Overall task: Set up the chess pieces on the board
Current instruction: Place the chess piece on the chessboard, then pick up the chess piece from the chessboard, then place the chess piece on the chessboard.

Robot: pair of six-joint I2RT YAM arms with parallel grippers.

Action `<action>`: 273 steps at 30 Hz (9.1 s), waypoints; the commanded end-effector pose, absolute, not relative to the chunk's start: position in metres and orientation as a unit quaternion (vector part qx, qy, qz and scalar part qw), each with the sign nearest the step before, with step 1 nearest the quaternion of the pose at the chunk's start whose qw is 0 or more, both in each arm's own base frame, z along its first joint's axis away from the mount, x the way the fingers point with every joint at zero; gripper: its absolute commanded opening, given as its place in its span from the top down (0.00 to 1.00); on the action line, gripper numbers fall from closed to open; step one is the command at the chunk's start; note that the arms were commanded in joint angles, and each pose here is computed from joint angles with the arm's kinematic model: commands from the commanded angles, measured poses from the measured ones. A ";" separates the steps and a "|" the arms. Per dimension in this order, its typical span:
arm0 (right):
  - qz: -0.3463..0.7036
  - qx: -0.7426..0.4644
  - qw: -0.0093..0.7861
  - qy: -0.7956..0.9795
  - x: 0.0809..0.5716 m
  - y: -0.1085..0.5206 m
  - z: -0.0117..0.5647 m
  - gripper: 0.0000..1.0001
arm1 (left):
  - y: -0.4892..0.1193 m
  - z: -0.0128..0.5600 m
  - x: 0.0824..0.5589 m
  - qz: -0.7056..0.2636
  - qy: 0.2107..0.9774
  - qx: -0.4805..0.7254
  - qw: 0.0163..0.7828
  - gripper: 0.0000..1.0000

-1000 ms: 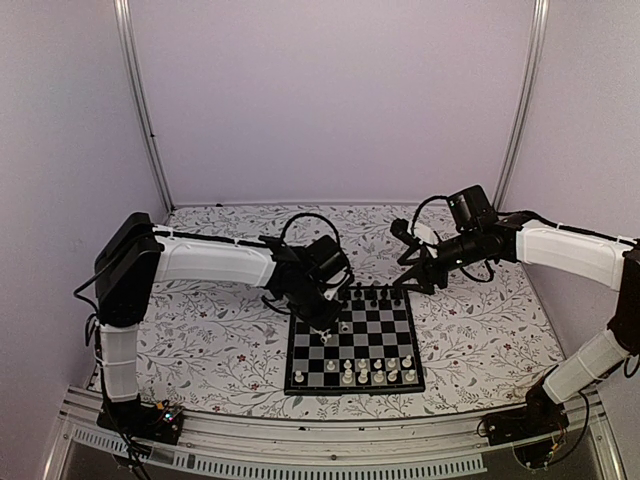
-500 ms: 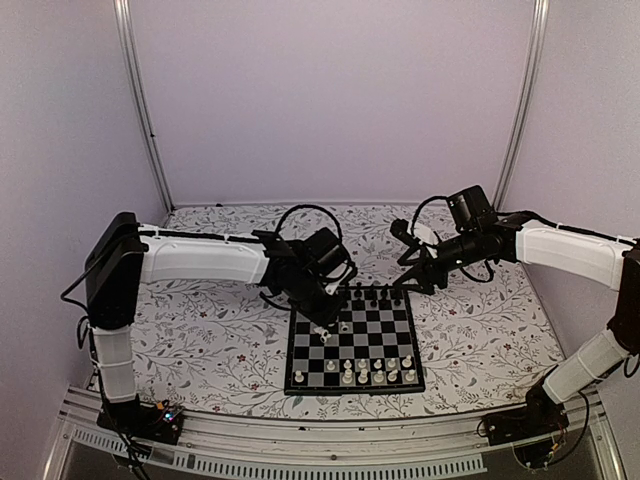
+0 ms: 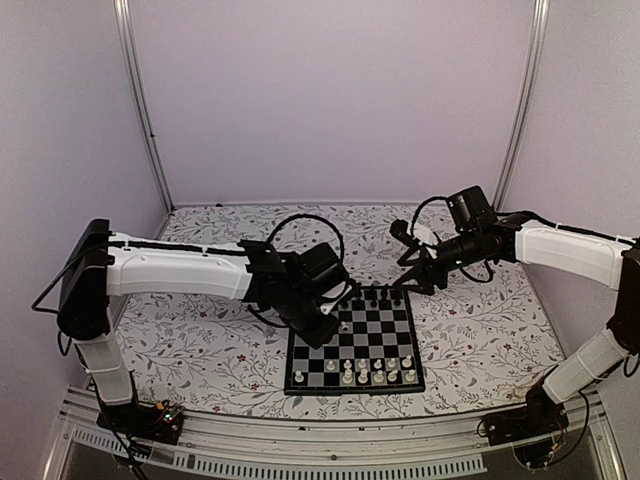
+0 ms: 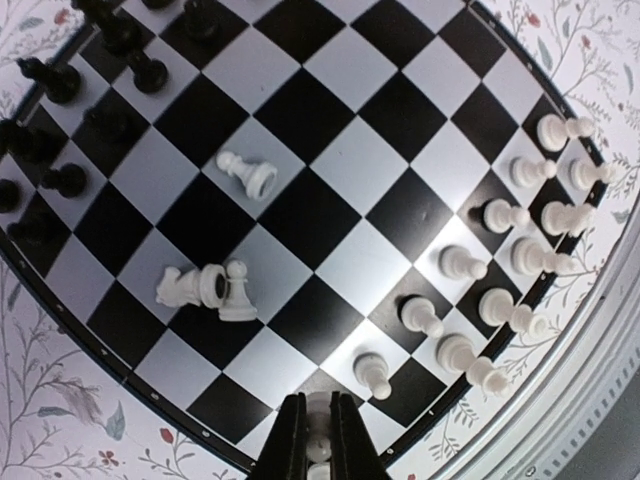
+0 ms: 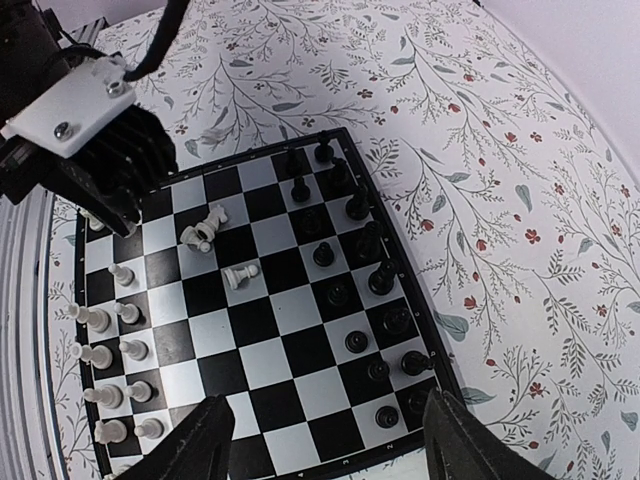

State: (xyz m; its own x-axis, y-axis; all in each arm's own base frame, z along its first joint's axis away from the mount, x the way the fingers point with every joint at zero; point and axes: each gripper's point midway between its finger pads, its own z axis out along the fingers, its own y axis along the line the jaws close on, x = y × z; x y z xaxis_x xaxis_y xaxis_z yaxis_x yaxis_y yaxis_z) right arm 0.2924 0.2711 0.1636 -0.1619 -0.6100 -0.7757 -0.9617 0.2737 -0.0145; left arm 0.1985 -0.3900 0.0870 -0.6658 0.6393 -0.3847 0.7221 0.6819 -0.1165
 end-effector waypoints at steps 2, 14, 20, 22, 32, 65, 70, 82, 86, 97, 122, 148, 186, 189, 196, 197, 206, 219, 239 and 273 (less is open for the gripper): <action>0.254 -0.548 0.333 0.724 0.290 0.270 0.156 0.32 | -0.379 0.070 0.168 -0.117 0.906 0.391 0.114 1.00; 0.253 -0.549 0.332 0.725 0.290 0.269 0.155 0.32 | -0.378 0.043 0.163 -0.094 0.906 0.403 0.092 1.00; 0.253 -0.549 0.331 0.725 0.290 0.269 0.154 0.32 | -0.376 0.037 0.163 -0.088 0.906 0.406 0.087 1.00; 0.253 -0.549 0.329 0.726 0.290 0.269 0.153 0.32 | -0.375 0.035 0.162 -0.087 0.906 0.407 0.084 1.00; 0.256 -0.550 0.326 0.725 0.290 0.270 0.151 0.32 | -0.371 0.033 0.159 -0.083 0.906 0.407 0.078 1.00; 0.291 -0.542 0.300 0.729 0.281 0.289 0.156 0.34 | -0.374 0.173 0.256 -0.091 0.884 0.360 0.285 0.63; 0.272 -0.572 0.264 0.727 0.265 0.309 0.140 0.38 | -0.353 0.247 0.319 -0.119 0.863 0.284 0.402 0.57; 0.215 -0.584 0.189 0.759 0.257 0.356 0.090 0.53 | -0.275 0.254 0.398 -0.147 0.838 0.179 0.495 0.51; 0.187 -0.576 0.182 0.774 0.266 0.364 0.078 0.52 | -0.254 0.241 0.405 -0.158 0.845 0.159 0.486 0.51; 0.175 -0.568 0.156 0.789 0.270 0.381 0.061 0.47 | -0.259 0.240 0.406 -0.208 0.850 0.160 0.457 0.51; 0.107 -0.573 0.142 0.800 0.267 0.368 0.031 0.48 | -0.265 0.222 0.410 -0.226 0.861 0.166 0.424 0.52; 0.079 -0.572 0.162 0.800 0.267 0.349 0.038 0.64 | -0.265 0.217 0.411 -0.231 0.865 0.166 0.413 0.52; 0.239 -0.619 0.279 0.694 0.231 0.363 0.167 0.90 | -0.344 0.229 0.338 -0.449 0.811 0.207 0.312 0.52; 0.247 -0.626 0.291 0.680 0.228 0.363 0.178 0.90 | -0.366 0.230 0.317 -0.511 0.780 0.203 0.298 0.52; 0.259 -0.627 0.295 0.673 0.228 0.370 0.186 0.90 | -0.398 0.212 0.285 -0.565 0.763 0.206 0.238 0.51; 0.258 -0.627 0.295 0.674 0.229 0.370 0.186 0.90 | -0.400 0.210 0.282 -0.572 0.760 0.205 0.230 0.51; 0.248 -0.619 0.301 0.682 0.238 0.372 0.188 0.90 | -0.417 0.202 0.260 -0.604 0.746 0.208 0.190 0.53; 0.232 -0.608 0.316 0.691 0.248 0.371 0.193 0.89 | -0.426 0.193 0.247 -0.615 0.745 0.209 0.154 0.64; 0.225 -0.599 0.315 0.701 0.255 0.370 0.187 0.86 | -0.431 0.193 0.237 -0.630 0.734 0.217 0.128 0.85; 0.231 -0.504 0.394 0.733 0.297 0.250 0.178 0.30 | -0.319 0.104 0.230 -0.083 0.906 0.335 0.245 1.00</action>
